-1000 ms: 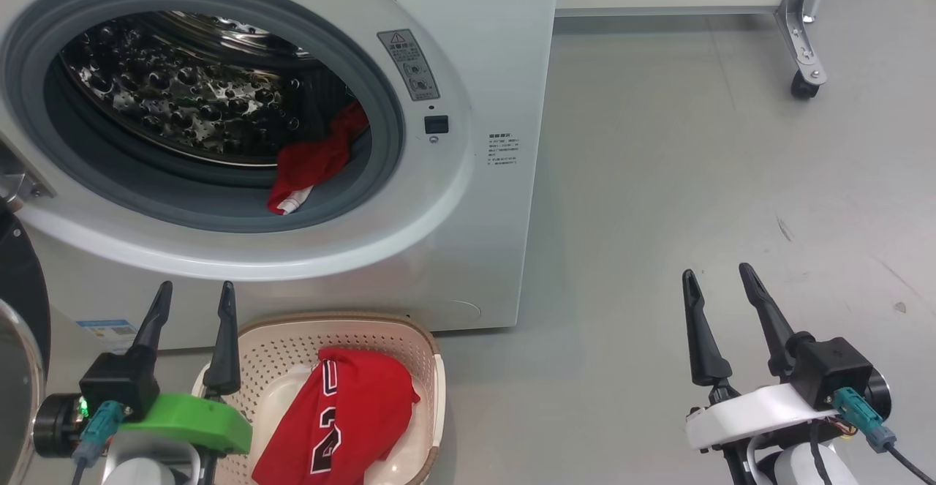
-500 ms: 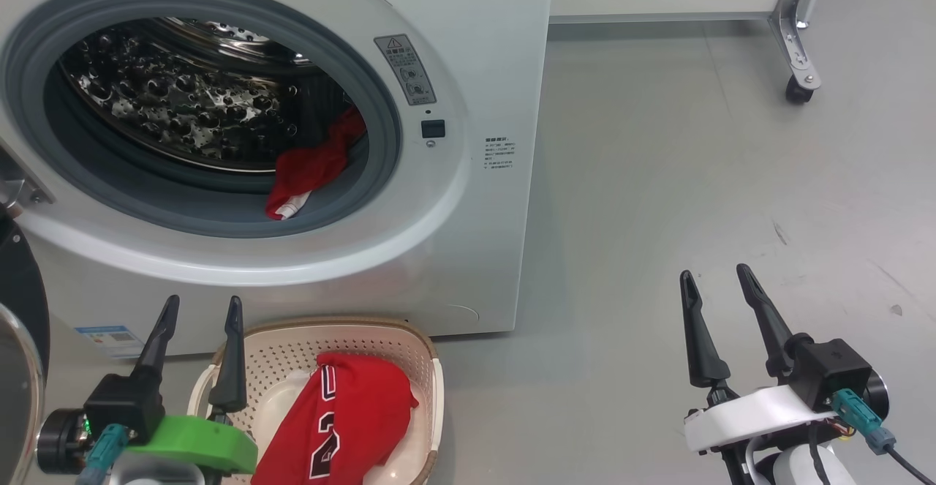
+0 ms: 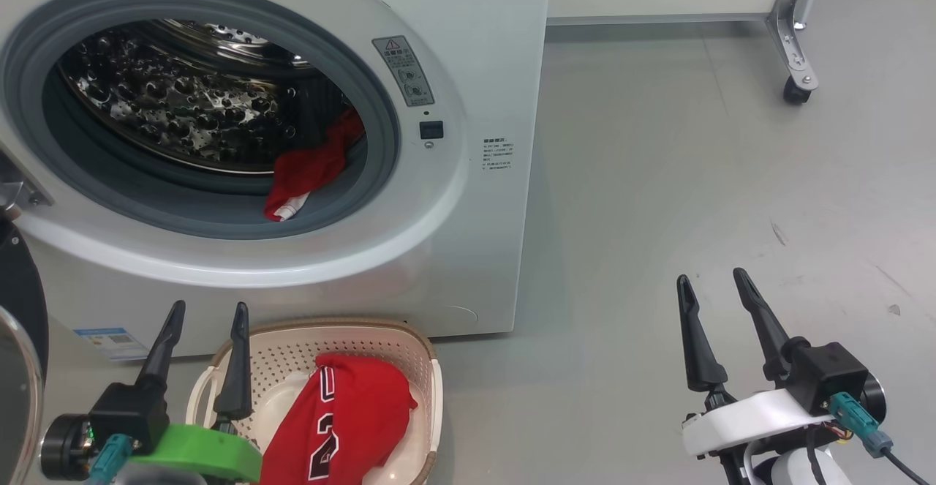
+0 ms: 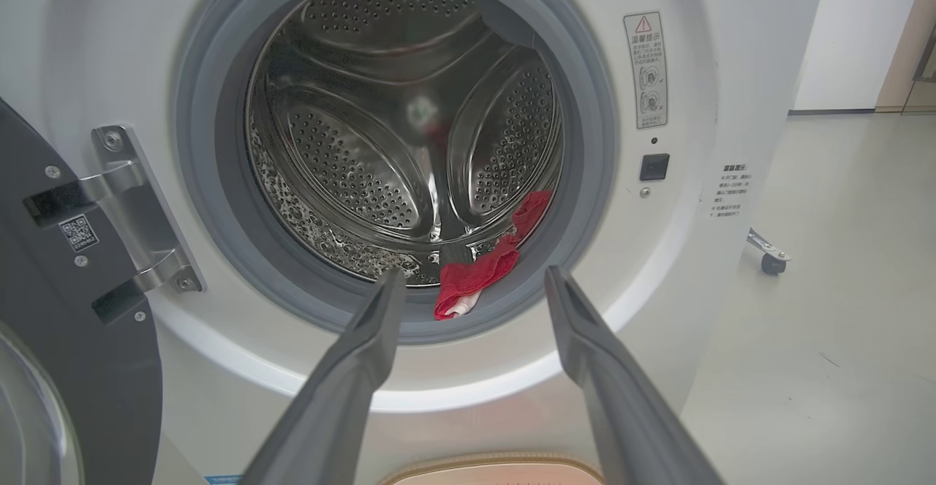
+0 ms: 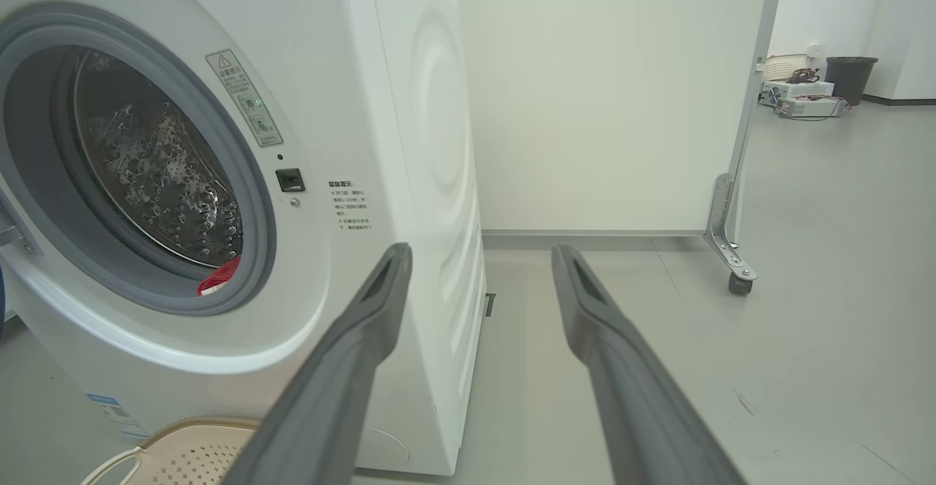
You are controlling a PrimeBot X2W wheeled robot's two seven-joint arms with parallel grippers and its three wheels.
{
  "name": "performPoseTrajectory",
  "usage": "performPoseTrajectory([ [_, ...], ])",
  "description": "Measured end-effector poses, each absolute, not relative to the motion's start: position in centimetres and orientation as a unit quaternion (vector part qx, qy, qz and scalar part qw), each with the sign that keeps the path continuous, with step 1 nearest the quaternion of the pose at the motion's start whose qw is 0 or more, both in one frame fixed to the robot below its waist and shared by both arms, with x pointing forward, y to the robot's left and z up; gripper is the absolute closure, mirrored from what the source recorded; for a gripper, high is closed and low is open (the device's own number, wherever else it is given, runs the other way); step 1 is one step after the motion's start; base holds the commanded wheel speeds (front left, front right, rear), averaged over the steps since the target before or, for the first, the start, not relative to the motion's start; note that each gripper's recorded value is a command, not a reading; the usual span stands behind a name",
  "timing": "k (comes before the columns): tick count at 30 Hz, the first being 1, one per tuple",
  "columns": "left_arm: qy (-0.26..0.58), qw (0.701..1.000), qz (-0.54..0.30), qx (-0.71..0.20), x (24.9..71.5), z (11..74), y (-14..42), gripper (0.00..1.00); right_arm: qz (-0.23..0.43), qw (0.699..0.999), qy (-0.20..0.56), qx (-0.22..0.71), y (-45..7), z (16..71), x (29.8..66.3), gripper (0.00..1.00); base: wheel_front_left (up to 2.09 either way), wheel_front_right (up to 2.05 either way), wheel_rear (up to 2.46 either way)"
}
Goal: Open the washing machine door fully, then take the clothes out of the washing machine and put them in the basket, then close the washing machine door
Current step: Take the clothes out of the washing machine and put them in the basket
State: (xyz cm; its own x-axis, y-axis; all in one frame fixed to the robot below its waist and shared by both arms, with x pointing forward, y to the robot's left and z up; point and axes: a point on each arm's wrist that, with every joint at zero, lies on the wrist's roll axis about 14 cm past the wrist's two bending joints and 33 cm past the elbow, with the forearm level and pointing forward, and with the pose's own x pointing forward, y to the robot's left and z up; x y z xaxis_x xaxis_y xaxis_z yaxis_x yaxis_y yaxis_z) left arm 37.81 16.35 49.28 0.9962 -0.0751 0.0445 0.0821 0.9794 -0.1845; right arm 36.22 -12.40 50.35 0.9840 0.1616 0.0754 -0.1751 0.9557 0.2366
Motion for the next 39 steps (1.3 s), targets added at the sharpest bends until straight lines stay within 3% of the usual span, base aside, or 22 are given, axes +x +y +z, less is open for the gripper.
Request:
performPoseTrajectory([
  [28, 0.034, 0.994, -0.048, -0.096, 38.6, 45.8, 15.0, 0.0, 0.073, 0.99, 0.009, 0.119, -13.0, 47.9, 36.1, 0.0, 0.0, 0.0, 0.0],
  [39, 0.054, 0.992, -0.055, -0.104, 43.4, 44.7, 14.7, 0.0, 0.064, 0.991, 0.035, 0.116, -13.4, 46.1, 36.9, 0.0, 0.0, 0.0, 0.0],
])
